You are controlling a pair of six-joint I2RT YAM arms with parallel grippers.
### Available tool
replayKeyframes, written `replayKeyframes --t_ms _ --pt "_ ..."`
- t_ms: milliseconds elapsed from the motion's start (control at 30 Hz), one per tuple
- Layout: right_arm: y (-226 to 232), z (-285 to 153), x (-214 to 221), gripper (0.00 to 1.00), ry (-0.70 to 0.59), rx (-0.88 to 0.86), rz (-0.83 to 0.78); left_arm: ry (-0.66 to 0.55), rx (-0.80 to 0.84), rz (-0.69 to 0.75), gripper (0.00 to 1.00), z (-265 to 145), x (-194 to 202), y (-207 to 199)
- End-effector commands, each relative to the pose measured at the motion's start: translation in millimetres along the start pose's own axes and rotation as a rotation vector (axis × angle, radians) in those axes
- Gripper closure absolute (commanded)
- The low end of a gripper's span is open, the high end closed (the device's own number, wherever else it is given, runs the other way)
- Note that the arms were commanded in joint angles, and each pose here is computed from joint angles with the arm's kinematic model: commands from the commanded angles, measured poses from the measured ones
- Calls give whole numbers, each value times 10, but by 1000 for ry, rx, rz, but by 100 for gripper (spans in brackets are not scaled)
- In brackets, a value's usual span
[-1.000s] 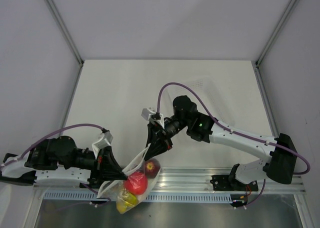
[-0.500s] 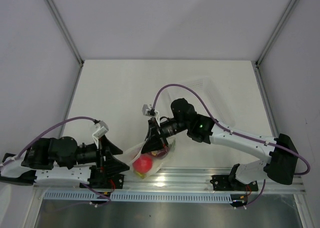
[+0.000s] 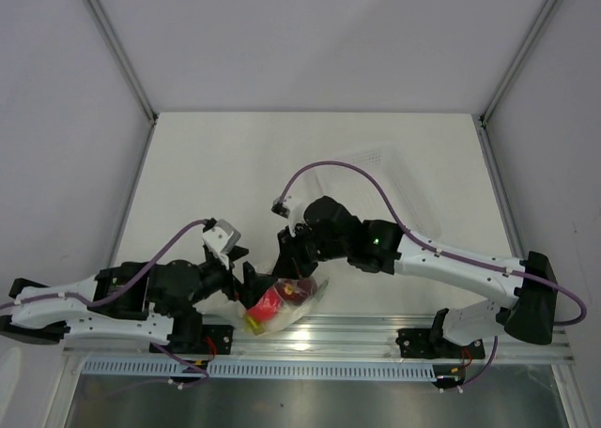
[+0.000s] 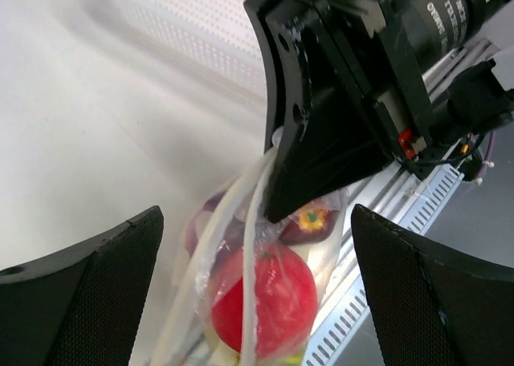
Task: Place the food in the zip-top bag and seal the zipper
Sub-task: Zip the zipper food storage bag at the center of the board.
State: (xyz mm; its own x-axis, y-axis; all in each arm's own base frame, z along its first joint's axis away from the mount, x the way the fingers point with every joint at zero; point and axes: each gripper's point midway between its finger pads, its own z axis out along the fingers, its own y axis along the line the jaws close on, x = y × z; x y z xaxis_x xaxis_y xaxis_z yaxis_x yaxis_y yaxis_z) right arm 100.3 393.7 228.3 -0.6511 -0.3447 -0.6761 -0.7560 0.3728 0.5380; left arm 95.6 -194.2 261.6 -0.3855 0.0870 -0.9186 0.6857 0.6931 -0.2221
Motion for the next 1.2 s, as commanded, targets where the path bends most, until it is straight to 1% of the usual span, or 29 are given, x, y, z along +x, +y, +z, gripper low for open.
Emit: replayKeyframes --t_ms 0,133,267,500,567,667,833,933,1067,1167 --pt "-135 -160 11 100 10 155 -15 -164 16 29 1 6 -312 2" --pt "-45 -309 -58 100 -24 141 -39 -205 86 69 0 -35 -355 -69" --pt "192 -481 -243 100 -67 80 -85 -219 185 105 0 -94 -402 -224" --pt "496 -663 -320 100 -90 3 -173 -193 292 140 1 -155 -439 -437" --pt "540 -700 -292 100 -84 -3 -195 -189 325 141 0 -155 -445 -514" --pt "612 -730 -237 100 -72 -20 -227 -179 324 154 0 -126 -457 -548" --pt "690 -790 -176 100 -59 -55 -257 -155 308 209 0 -62 -453 -571" --pt "730 -834 -114 100 -43 -78 -274 -141 336 257 0 -44 -430 -631" --pt "831 -913 -50 100 -45 -132 -308 -117 462 309 1 -103 -322 -808" --pt "903 -983 11 100 -43 -177 -331 -122 537 308 1 -167 -277 -902"
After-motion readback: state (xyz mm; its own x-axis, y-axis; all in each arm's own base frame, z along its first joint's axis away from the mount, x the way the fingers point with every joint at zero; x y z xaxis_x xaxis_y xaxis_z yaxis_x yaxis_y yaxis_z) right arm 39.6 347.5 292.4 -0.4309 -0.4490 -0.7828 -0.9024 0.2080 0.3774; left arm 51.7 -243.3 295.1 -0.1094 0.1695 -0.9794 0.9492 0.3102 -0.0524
